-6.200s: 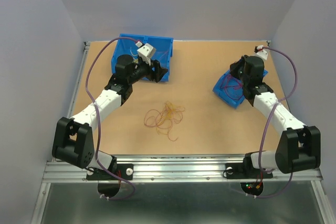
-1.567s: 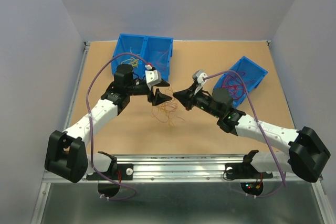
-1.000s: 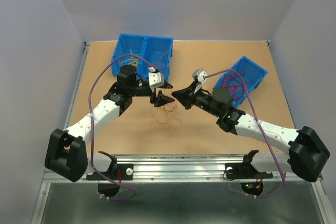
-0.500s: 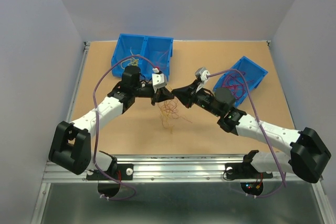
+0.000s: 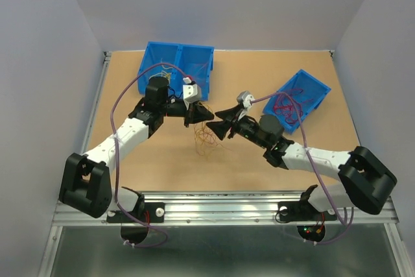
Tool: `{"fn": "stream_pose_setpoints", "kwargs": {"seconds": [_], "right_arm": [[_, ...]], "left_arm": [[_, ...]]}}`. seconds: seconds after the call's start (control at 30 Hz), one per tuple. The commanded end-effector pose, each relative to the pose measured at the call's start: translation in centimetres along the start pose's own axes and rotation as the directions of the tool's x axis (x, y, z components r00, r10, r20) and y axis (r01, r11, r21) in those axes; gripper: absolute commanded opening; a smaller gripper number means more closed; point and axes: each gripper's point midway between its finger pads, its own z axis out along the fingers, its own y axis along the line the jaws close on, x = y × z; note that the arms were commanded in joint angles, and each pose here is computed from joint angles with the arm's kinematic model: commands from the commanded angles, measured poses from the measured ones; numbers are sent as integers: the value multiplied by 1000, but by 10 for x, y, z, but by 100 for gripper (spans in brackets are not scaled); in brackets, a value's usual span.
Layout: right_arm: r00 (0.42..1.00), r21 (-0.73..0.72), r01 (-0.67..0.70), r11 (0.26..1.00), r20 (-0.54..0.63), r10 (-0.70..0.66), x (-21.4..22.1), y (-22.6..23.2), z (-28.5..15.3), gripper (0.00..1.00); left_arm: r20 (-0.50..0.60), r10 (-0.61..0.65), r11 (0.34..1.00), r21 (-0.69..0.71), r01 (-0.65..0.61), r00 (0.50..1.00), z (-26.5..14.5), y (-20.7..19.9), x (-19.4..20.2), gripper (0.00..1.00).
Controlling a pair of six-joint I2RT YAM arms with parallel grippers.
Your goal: Untangle the cables
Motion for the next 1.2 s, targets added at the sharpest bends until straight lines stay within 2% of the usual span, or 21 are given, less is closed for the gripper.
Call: {"fn": "stream_pose_setpoints", "kwargs": {"seconds": [0.0,0.03,0.1,0.13,0.17,0.23,0.3,0.33,0.47,0.5,0.57,0.63,0.67,0.7,0.77,0.8,0.87,0.9,1.0,1.13,1.17], "right_arm": [[997,-104,39,994,72,-31,-9,17,16,62],[999,-101,29,994,42,-25,4,14,21,54],[999,-105,23,994,31,-19,9,13,28,46],[1000,-105,18,994,17,-16,16,11,30,34],[1000,-100,9,995,14,-8,18,10,31,27],[1000,-96,-3,995,17,4,21,9,29,16],[1000,-94,-8,996,24,10,23,10,26,10],[1000,-79,-11,997,22,13,27,7,21,0],[1000,-50,-29,998,-2,29,41,1,10,1],[999,-37,-31,999,-12,31,47,-1,9,1],[998,-16,-40,999,-39,39,60,-6,3,1],[997,13,-53,999,-63,54,74,-12,-2,1],[996,17,-55,998,-64,55,76,-14,-2,1],[996,18,-61,998,-70,63,81,-14,-5,1],[993,20,-76,997,-93,77,93,-15,-7,1],[991,24,-77,997,-104,80,99,-16,-10,1],[990,31,-83,996,-112,86,106,-19,-11,1],[989,30,-85,996,-117,88,109,-18,-12,0],[987,31,-90,995,-129,93,117,-19,-14,0],[986,28,-97,995,-135,100,122,-19,-18,0],[985,26,-100,995,-138,102,123,-18,-19,0]], "left_arm": [[74,62,997,50,-66,995,-8,-17,-43,0],[74,60,997,51,-64,995,-9,-18,-43,0],[76,58,997,49,-62,995,-10,-17,-45,0],[77,57,997,45,-61,995,-10,-16,-46,0],[76,58,998,28,-61,995,-11,-14,-46,0],[76,55,998,-20,-53,996,-13,-7,-49,0],[84,61,994,-94,-53,995,-17,6,-54,0],[90,47,991,-127,-35,995,-21,12,-55,0],[121,43,953,-303,-4,992,-39,40,-78,0],[135,56,906,-424,6,989,-55,60,-95,0],[151,66,851,-525,23,986,-72,80,-117,0],[204,145,782,-623,14,968,-106,95,-176,0],[199,120,762,-646,38,973,-111,103,-169,0],[203,170,713,-701,22,964,-129,111,-198,0],[202,221,651,-759,10,954,-148,117,-227,0],[208,274,593,-805,5,939,-166,120,-256,0],[195,337,517,-856,-8,921,-187,121,-281,0],[192,386,436,-900,5,902,-207,121,-304,0],[157,471,279,-960,22,868,-245,121,-341,0],[112,538,184,-983,14,836,-274,120,-377,0],[101,508,181,-983,9,855,-271,134,-369,0]]}}
